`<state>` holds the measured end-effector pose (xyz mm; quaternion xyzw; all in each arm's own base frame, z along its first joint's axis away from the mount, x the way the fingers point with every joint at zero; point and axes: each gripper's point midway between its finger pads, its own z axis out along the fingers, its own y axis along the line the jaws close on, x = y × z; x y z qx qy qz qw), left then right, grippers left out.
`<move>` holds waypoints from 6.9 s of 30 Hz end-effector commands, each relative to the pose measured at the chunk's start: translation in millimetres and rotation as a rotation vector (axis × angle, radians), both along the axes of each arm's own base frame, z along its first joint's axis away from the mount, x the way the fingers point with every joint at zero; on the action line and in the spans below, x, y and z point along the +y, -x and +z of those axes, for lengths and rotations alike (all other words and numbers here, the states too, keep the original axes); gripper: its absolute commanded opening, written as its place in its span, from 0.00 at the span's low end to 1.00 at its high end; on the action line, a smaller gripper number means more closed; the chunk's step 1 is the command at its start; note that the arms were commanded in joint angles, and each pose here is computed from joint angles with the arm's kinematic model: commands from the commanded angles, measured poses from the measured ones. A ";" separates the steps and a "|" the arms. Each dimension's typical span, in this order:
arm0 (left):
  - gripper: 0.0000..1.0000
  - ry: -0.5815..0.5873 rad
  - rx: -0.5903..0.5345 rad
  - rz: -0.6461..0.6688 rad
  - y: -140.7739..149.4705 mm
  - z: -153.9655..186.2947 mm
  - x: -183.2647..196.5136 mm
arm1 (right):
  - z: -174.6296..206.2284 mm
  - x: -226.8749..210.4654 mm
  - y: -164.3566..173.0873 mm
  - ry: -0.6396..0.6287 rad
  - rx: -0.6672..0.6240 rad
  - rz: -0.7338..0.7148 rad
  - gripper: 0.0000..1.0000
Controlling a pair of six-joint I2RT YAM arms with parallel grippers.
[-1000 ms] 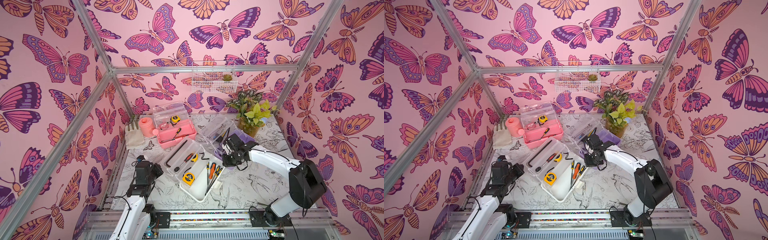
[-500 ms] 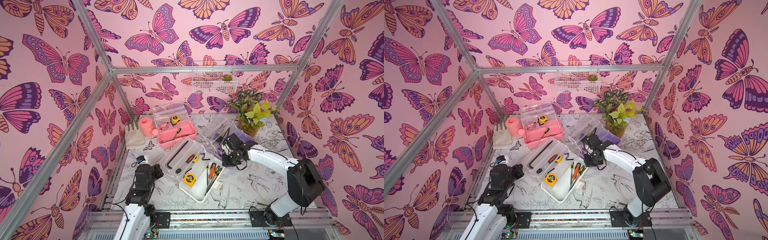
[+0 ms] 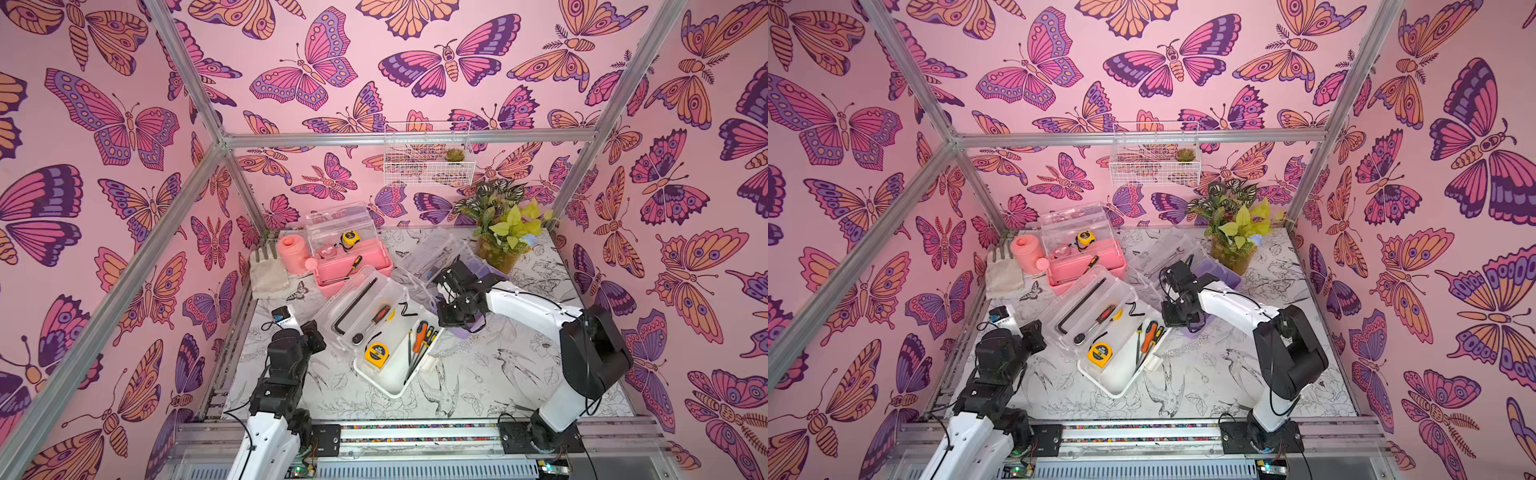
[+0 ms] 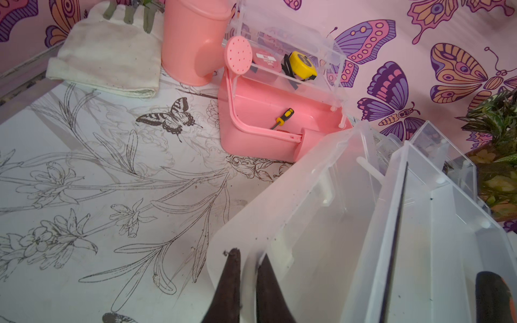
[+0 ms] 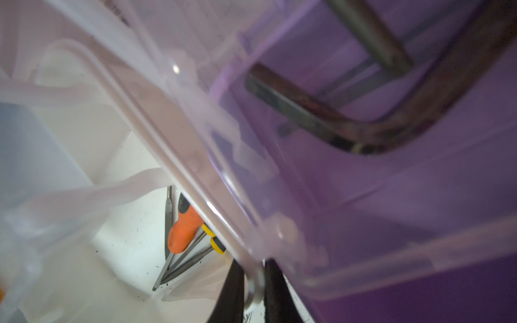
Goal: Close toolboxes
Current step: Close the toolbox lid, then fasten the toolbox latch on the toolbox.
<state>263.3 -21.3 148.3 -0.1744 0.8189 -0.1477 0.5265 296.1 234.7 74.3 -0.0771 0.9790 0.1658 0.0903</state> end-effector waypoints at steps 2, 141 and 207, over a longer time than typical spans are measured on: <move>0.00 0.141 -0.113 -0.360 3.3 44.6 -73.1 | 19.3 58.3 -39.8 -0.216 -0.124 0.005 0.01; 0.78 0.322 0.308 -0.309 -52.3 -39.0 -89.0 | 6.8 136.2 37.0 -0.553 -0.100 0.104 0.36; 0.78 0.287 0.346 -0.353 -82.8 -38.5 -96.1 | 9.1 137.9 5.5 -0.379 -0.800 0.781 0.71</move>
